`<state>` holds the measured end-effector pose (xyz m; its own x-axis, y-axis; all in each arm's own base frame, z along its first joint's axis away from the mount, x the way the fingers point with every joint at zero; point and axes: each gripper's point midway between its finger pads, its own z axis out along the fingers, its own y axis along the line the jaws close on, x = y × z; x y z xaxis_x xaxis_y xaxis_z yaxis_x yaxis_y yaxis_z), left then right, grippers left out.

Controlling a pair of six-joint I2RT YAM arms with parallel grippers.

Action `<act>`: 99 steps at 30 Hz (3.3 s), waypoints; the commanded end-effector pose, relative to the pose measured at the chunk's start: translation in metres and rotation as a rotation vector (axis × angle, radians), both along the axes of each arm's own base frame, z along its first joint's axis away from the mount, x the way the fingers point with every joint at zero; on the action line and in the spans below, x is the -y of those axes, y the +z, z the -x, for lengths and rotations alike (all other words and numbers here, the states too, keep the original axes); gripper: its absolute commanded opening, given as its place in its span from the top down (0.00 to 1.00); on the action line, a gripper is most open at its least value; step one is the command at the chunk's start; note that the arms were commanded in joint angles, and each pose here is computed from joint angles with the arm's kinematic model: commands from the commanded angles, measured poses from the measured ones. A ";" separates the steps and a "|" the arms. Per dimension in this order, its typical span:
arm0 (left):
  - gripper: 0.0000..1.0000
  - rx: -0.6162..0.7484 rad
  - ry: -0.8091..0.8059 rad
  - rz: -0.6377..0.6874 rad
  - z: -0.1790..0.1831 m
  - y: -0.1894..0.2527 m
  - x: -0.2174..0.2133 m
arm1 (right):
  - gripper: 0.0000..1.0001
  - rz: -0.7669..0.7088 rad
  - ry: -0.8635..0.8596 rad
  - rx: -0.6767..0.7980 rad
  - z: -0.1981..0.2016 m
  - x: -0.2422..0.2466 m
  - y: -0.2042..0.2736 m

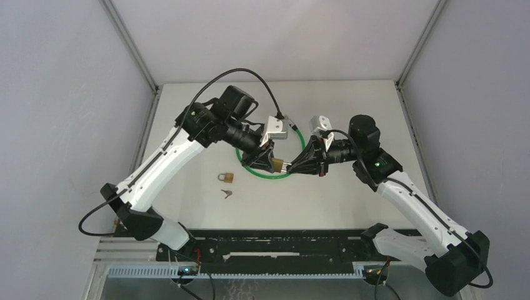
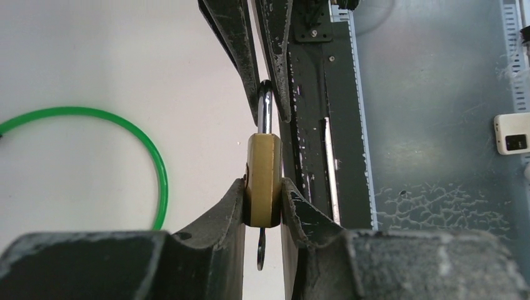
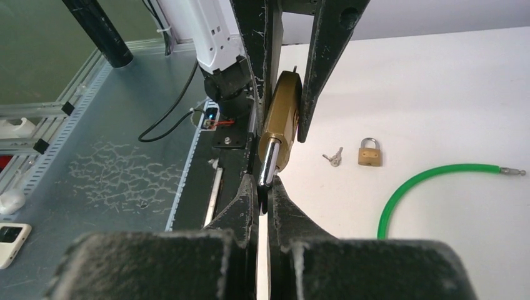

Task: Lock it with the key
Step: Lock the lock.

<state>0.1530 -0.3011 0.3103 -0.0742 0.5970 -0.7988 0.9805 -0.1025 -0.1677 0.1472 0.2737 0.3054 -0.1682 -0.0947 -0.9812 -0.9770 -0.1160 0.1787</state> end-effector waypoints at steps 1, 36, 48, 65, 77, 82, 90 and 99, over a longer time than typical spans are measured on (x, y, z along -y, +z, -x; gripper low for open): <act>1.00 0.296 -0.161 0.421 -0.018 0.083 0.051 | 1.00 -0.025 0.091 -0.010 0.016 -0.002 0.001; 1.00 -0.062 0.148 0.616 -0.079 0.047 0.060 | 1.00 -0.099 -0.173 -0.106 -0.047 0.025 0.022; 1.00 -0.166 0.212 0.679 -0.088 0.048 0.068 | 1.00 -0.104 -0.152 -0.107 -0.042 0.015 0.021; 1.00 -0.242 0.202 0.648 -0.070 0.018 0.080 | 1.00 -0.138 -0.163 -0.041 -0.058 0.008 0.051; 1.00 -0.315 0.203 0.678 -0.063 0.015 0.091 | 1.00 -0.111 -0.177 -0.005 -0.060 0.007 0.045; 1.00 -0.259 0.232 0.613 -0.070 0.007 0.083 | 0.87 -0.010 -0.296 0.029 -0.079 0.025 0.038; 1.00 -0.175 0.223 0.606 -0.073 0.016 0.069 | 0.32 0.129 -0.326 0.108 -0.072 0.051 0.029; 1.00 -0.181 0.151 0.658 -0.060 0.034 0.067 | 0.16 0.208 -0.336 0.065 -0.064 0.064 0.011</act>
<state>0.2212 -0.3704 0.2907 -0.4171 0.0707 -0.9061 0.9075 -0.0226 -0.4195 0.2180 0.2162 0.3173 -0.1830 -0.2139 -0.9596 -0.9599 0.2496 0.1274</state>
